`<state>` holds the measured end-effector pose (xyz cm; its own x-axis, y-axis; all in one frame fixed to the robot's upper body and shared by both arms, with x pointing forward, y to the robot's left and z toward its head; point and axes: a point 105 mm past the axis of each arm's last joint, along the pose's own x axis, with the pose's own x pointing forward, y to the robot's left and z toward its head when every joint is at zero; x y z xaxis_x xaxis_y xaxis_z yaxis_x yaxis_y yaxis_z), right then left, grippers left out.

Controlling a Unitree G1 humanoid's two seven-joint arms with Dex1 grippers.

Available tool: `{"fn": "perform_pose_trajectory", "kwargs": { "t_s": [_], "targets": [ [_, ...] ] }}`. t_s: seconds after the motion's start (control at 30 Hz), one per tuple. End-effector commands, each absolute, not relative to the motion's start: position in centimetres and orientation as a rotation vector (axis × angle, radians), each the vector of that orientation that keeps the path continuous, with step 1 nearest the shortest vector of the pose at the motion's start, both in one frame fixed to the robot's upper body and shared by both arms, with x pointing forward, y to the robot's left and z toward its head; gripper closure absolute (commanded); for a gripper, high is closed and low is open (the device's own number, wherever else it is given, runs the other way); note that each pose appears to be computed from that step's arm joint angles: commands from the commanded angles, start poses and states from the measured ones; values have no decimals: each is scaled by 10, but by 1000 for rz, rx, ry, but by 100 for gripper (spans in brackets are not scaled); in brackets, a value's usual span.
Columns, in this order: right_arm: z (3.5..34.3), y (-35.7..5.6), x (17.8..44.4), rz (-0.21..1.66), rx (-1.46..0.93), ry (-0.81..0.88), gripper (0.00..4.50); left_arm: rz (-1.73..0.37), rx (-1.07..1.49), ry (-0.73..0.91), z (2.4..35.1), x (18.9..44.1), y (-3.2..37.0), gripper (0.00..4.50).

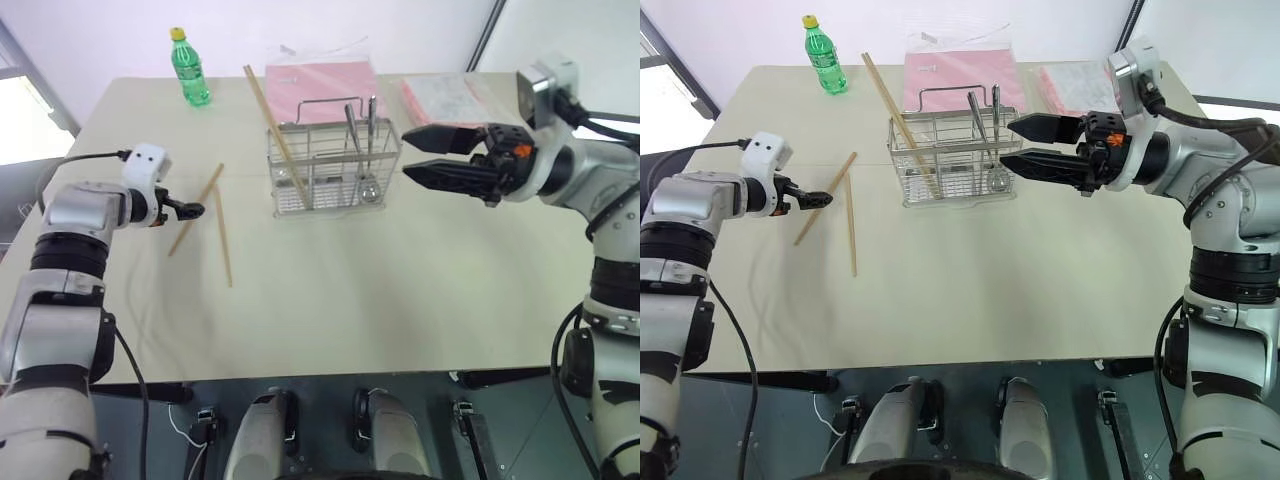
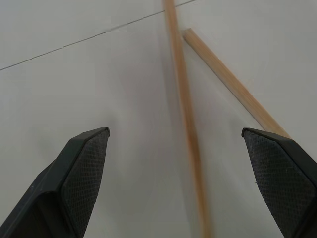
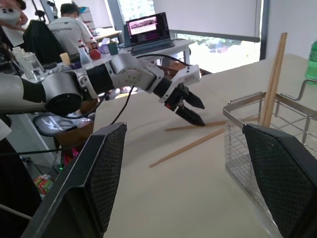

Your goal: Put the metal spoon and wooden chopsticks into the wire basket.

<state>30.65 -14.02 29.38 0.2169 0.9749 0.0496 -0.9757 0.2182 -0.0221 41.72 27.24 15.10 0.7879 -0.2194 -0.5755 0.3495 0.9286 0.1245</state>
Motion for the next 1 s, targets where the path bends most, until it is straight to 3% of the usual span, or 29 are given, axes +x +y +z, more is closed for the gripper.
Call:
{"fn": "perform_pose_trajectory", "kwargs": {
  "t_s": [0.03, 0.2, 0.23, 0.33, 0.53, 0.67, 0.9, 1.0],
  "targets": [
    [305, -142, 297, 1347, -12, -115, 67, -330, 296, 605, 154, 419, 272, 0],
    [300, -142, 293, 1340, -15, -105, 67, -341, 292, 643, 144, 421, 269, 0],
    [300, -143, 293, 1333, -13, -106, 61, -327, 295, 643, 143, 423, 270, 25],
    [299, -144, 294, 1312, -7, -110, 58, -292, 316, 631, 144, 428, 274, 131],
    [294, -145, 289, 1300, -4, -108, 58, -268, 295, 590, 154, 434, 275, 447],
    [293, -145, 288, 1296, 2, -106, 58, -255, 269, 505, 167, 439, 276, 447],
    [292, -147, 286, 1277, 7, -110, 58, -62, 100, 274, 217, 446, 305, 447],
    [291, -148, 286, 1269, 5, -107, 58, -1, 22, 82, 258, 448, 312, 447]
  ]
}}
